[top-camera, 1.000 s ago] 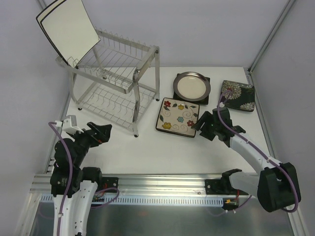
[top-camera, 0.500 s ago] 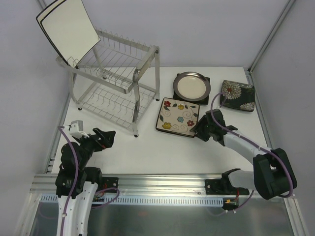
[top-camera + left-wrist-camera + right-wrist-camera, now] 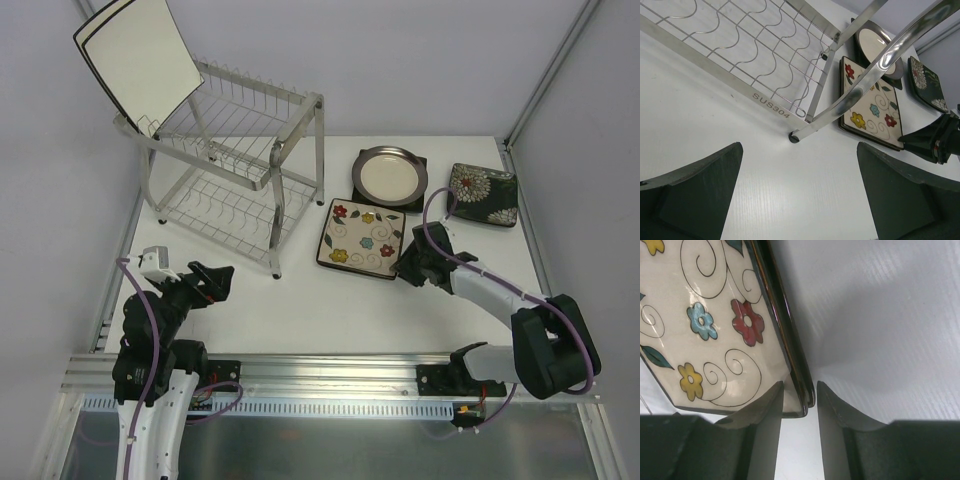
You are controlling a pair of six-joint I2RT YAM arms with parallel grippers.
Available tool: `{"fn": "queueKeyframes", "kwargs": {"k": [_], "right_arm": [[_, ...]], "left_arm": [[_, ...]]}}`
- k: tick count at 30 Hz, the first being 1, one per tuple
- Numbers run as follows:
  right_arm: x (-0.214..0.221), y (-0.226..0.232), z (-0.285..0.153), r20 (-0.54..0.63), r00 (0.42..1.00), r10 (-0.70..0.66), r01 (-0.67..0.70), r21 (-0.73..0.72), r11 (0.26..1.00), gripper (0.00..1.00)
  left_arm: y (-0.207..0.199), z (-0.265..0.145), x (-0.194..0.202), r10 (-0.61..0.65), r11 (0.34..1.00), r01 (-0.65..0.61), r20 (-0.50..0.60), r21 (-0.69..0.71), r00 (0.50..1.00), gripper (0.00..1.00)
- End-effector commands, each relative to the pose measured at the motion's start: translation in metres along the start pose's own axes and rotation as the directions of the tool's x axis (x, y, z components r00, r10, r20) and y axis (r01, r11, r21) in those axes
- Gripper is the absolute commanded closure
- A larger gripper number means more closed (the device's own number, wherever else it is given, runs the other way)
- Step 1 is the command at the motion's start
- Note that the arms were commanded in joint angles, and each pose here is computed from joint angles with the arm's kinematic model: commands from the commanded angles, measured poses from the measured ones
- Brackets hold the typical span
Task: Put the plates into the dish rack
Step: Grab a plate with the right arm
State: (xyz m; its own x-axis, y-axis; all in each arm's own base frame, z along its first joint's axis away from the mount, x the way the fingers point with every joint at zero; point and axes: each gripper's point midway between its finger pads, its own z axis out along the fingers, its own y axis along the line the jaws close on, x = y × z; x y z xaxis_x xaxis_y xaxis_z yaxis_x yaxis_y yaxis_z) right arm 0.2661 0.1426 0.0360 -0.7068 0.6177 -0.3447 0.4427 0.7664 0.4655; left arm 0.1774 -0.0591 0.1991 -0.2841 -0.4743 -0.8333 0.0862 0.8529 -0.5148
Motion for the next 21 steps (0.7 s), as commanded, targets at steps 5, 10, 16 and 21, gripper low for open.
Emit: {"fn": "queueKeyframes", "kwargs": {"k": [5,10,16,21], "right_arm": [[-0.016,0.0,-0.016,0.054,0.997,-0.056,0.053,0.061,0.997,0.79],[-0.014,0.003,-0.016,0.042,0.997,-0.069,0.067,0.046,0.997,0.79],[-0.007,0.013,-0.012,0.011,0.997,-0.082,0.081,0.006,0.997,0.78],[-0.005,0.017,-0.008,0.003,0.997,-0.077,0.077,-0.002,0.997,0.78]], "left_arm": [[-0.003,0.0,-0.004,0.022,0.999,-0.023,0.027,0.023,0.999,0.01],[-0.004,0.0,-0.004,0.023,0.999,-0.023,0.028,0.027,0.999,0.01],[-0.004,0.0,-0.004,0.023,0.999,-0.024,0.032,0.029,0.999,0.01],[-0.005,0.0,-0.004,0.023,0.999,-0.024,0.03,0.033,0.999,0.01]]}}
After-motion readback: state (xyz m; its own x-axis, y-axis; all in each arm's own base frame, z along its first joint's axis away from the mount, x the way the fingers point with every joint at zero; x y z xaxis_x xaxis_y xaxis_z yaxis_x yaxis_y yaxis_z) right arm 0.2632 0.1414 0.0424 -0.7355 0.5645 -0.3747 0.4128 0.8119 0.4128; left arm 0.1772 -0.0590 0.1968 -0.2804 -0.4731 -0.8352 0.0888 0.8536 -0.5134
